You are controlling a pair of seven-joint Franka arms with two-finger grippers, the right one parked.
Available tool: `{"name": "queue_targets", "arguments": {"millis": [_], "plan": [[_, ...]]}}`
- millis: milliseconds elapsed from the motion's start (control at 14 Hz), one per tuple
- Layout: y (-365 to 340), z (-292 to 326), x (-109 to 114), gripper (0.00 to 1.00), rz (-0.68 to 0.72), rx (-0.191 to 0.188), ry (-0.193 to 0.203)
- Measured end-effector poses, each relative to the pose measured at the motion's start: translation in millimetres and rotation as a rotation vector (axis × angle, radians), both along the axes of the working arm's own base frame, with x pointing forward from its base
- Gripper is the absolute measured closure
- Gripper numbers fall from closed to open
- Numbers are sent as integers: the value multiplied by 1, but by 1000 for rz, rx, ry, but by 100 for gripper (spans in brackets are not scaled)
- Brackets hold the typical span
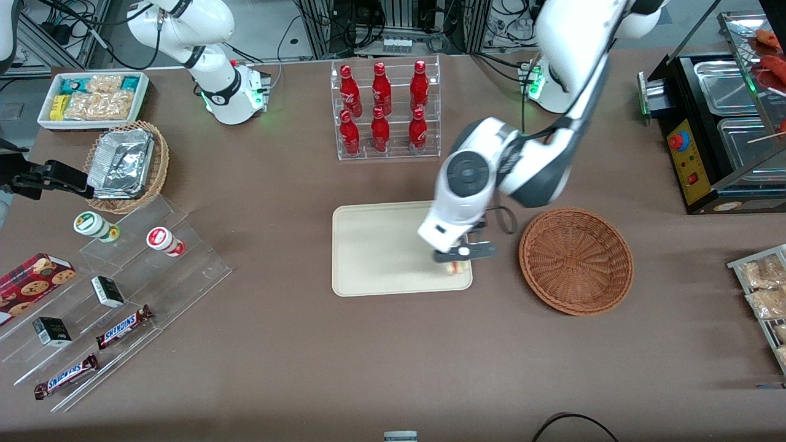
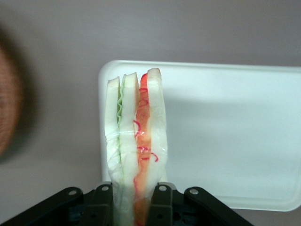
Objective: Place sandwich from basket to tray
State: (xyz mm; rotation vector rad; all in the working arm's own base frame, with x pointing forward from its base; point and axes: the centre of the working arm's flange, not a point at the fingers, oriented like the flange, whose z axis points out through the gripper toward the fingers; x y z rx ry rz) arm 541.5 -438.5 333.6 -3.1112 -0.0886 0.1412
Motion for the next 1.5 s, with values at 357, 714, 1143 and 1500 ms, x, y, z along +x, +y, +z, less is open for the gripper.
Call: {"name": "queue_targets", "arguments": {"millis": [357,714,1143,1500], "plan": [[-65,-67,-14,81,-108,0,-63],[-85,-104,-26,81,-140,-21,-83],[-92,-114,-33,66,-93,-13,-77],[-92,-83,-25,15,-66,-12,-88]]}}
